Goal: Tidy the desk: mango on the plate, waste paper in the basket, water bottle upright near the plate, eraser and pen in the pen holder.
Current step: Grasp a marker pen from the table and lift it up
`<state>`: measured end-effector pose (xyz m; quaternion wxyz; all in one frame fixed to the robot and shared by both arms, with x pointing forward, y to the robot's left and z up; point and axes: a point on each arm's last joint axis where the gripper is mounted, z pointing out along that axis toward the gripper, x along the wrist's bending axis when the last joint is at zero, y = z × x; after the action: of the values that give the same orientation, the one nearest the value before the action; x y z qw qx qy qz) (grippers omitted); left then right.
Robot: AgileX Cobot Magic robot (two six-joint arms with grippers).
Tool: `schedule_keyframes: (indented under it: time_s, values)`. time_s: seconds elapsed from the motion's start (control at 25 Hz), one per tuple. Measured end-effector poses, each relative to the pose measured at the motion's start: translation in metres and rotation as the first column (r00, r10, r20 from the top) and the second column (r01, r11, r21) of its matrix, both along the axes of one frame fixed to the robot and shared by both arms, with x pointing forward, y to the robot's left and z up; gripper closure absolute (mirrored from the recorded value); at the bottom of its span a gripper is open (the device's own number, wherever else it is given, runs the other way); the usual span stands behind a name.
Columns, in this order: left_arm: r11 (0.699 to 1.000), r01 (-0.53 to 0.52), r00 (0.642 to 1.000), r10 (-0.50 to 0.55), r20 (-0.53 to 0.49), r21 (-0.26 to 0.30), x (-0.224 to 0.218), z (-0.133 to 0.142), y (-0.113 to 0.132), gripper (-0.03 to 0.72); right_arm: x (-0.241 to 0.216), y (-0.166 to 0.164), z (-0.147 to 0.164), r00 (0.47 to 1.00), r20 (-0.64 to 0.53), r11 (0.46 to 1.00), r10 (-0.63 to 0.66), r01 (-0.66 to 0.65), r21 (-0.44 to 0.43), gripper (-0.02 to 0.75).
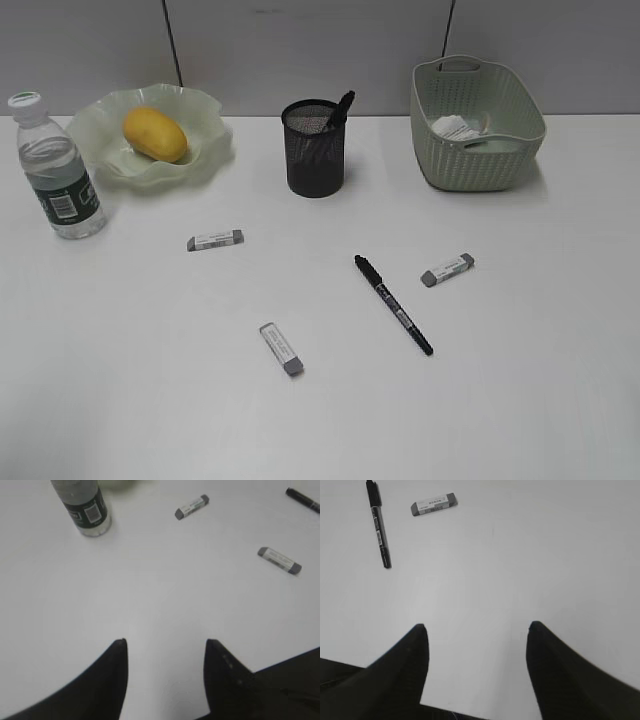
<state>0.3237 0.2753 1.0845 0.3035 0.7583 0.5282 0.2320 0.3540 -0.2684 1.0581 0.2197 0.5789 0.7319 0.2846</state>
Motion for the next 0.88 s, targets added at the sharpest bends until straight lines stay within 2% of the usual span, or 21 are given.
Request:
schedule_keyframes:
  time_s: [0.24,0.36,0.56,0.68,0.88]
  values:
    - [0.994,0.016,0.974,0.009,0.227,-0.106,-0.056,0.000,0.013,0.307,0.055,0.015,0.007,0.997,-0.071,0.999,0.015,-0.017,-0.031,0.246]
    - [0.992,0.018,0.963,0.017,0.270,-0.126,-0.070,0.000,0.017,0.307,0.080,0.022,0.011,0.995,-0.093,0.999,0.022,-0.025,-0.037,0.246]
    - [0.994,0.013,0.976,0.011,0.216,-0.111,-0.073,-0.010,0.017,0.307,0.113,0.038,0.014,0.991,-0.121,0.996,0.059,-0.066,-0.054,0.246]
    - [0.995,0.008,0.986,0.009,0.168,-0.099,-0.070,-0.023,0.016,0.307,0.129,0.060,0.013,0.982,-0.145,0.988,0.123,-0.135,-0.076,0.246]
    - [0.995,0.007,0.987,0.009,0.159,-0.099,-0.070,-0.025,0.016,0.307,0.153,0.101,0.000,0.950,-0.228,0.965,0.215,-0.242,-0.100,0.246]
